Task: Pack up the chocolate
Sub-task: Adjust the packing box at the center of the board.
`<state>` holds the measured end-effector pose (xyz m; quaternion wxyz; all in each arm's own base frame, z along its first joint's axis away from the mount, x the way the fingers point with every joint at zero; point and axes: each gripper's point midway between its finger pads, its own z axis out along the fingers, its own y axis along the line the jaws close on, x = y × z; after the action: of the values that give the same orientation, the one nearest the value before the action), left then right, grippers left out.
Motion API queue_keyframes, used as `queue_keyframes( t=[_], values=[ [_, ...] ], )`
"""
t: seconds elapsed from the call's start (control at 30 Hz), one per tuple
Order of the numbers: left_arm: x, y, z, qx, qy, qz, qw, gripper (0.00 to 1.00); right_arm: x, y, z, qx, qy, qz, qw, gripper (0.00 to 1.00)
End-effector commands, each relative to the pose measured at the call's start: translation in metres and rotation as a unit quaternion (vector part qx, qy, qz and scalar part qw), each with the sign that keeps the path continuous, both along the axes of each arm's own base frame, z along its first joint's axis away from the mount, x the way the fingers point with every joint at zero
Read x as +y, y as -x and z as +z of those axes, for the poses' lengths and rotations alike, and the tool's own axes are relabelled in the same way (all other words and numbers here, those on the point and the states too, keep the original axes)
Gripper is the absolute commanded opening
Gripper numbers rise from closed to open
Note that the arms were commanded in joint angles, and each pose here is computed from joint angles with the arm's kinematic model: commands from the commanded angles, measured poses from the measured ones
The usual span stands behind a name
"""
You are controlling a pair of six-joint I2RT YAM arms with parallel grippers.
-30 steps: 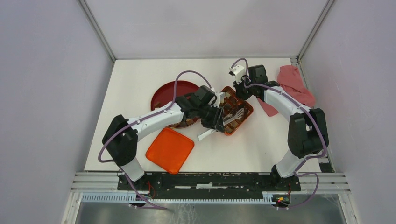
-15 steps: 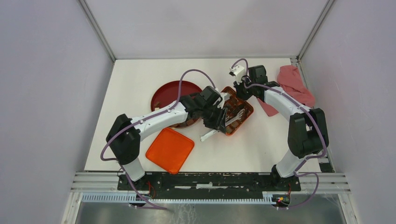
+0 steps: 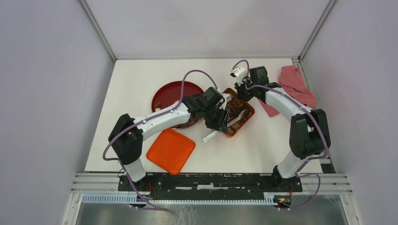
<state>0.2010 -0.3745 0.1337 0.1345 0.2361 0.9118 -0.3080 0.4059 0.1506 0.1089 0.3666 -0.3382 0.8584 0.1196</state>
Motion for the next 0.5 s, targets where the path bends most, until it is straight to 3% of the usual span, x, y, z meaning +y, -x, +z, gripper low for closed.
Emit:
queue_keyframes(
  t=[0.0,0.47],
  values=[
    [-0.012,-0.01,0.018,-0.033,0.023,-0.009,0.999,0.45,0.013,-0.008,0.042,-0.053,-0.044,0.005,0.998,0.0],
    [0.009,-0.006,0.072,-0.089,0.06,0.017,0.994,0.41,0.012,-0.007,0.039,-0.052,-0.04,0.012,0.998,0.0]
  ],
)
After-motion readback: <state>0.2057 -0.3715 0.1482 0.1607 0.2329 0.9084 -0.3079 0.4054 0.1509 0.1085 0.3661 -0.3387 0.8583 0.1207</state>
